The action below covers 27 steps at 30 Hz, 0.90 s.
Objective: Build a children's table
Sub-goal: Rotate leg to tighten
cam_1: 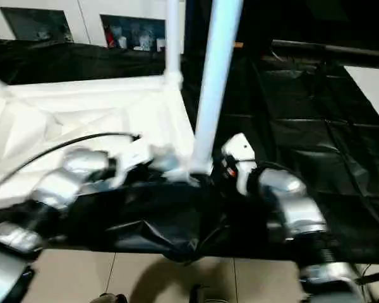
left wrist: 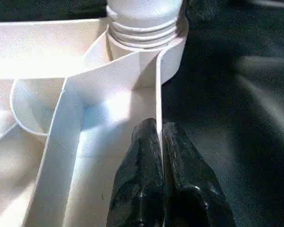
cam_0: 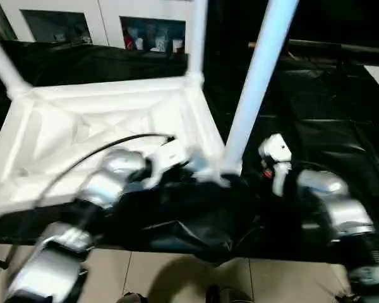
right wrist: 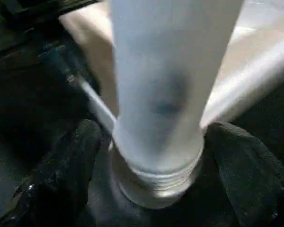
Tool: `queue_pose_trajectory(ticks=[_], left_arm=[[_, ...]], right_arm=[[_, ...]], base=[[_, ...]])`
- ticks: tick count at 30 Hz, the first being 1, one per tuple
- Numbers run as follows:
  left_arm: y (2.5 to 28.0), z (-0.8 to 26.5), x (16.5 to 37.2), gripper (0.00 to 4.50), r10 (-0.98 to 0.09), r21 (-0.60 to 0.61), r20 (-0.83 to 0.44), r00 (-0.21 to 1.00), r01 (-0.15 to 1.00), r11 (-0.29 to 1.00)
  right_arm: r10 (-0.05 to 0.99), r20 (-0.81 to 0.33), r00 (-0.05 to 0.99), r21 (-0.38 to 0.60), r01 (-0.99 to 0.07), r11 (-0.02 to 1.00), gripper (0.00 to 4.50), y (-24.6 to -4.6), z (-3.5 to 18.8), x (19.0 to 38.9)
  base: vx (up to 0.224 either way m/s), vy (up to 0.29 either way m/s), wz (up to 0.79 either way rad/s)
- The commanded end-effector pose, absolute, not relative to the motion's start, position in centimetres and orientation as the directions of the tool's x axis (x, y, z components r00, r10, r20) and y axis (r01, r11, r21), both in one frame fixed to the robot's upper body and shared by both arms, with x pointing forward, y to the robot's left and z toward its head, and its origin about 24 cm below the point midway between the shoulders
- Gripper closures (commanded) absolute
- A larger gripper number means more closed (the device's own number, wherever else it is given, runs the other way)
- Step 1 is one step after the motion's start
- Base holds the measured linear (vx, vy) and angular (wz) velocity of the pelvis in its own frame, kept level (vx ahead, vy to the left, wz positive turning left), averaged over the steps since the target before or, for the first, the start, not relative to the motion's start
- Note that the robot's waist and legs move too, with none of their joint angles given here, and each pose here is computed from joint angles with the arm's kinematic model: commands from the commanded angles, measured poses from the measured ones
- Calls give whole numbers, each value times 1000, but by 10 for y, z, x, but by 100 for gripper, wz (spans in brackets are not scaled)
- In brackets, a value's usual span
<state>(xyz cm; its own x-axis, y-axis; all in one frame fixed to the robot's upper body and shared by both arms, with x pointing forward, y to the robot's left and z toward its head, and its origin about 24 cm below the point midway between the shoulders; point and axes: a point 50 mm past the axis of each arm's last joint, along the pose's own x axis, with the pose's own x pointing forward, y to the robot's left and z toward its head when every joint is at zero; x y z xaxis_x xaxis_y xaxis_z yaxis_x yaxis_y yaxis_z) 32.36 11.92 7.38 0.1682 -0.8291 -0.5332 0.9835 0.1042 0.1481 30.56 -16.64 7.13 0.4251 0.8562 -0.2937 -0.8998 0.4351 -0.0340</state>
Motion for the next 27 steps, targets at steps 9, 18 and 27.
queue_pose_trajectory(ticks=[9,18,27], left_arm=[[110,66,310,450,-862,80,-503,53,997,15],[113,66,309,450,-858,85,-511,52,996,10],[114,67,309,450,-858,82,-511,55,996,15]], right_arm=[[906,-305,295,13,-950,313,64,-162,73,298],[884,-367,289,-21,-953,303,120,-167,67,298],[890,-347,295,-14,-951,309,186,-166,69,299]], base=[[0,0,0],[0,0,0],[0,0,0]])
